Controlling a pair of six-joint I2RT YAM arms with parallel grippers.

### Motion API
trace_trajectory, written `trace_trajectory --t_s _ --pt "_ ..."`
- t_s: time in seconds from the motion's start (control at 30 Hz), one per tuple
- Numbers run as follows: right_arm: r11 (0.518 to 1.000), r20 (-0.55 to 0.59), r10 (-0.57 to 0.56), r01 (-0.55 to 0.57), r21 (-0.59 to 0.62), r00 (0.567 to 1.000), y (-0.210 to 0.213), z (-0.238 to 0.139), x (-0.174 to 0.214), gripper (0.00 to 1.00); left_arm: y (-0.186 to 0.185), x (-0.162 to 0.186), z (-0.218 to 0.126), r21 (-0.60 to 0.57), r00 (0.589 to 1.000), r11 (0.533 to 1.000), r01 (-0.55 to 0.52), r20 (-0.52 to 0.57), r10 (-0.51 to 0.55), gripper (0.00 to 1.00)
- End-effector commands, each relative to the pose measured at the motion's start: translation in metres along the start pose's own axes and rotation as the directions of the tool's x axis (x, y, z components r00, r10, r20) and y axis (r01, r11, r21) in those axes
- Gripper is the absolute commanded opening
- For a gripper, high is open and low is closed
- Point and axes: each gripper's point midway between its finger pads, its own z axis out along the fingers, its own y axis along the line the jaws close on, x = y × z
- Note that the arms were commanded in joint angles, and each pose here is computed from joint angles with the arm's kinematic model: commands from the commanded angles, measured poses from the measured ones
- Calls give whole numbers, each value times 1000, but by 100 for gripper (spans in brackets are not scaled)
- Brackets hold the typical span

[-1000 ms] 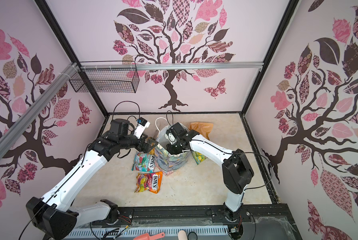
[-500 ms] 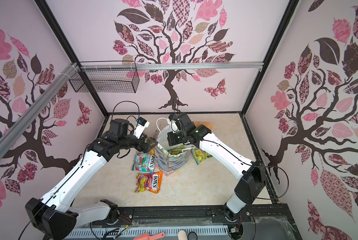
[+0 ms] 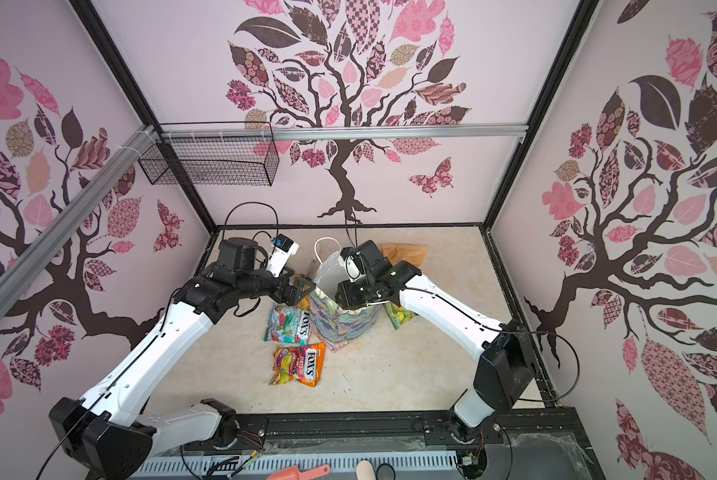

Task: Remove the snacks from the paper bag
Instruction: 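Grasp the green Spring Tea pack inside the bag with the right gripper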

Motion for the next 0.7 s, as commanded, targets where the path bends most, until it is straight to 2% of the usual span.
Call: trace_trajectory --t_s 0.0,0.17,0.33,0.47,0.67 --pt "998 -18 -55 54 -35 998 3 5 13 50 -4 -16 -8 7 999 1000 -7 36 7 91" --pt "991 -107 -127 122 -54 986 -3 28 31 57 -3 -15 -6 5 1000 1000 0 27 0 91" --pt "996 -174 -94 94 -6 980 -13 52 26 60 -3 -15 -7 1 1000 1000 -4 28 4 91" --pt "997 -249 -71 73 2 966 -17 70 31 70 -4 -15 -7 6 1000 1000 -4 29 4 91" --pt "998 -357 -61 66 4 932 -21 90 60 86 -5 -15 -6 8 1000 1000 -3 23 2 91"
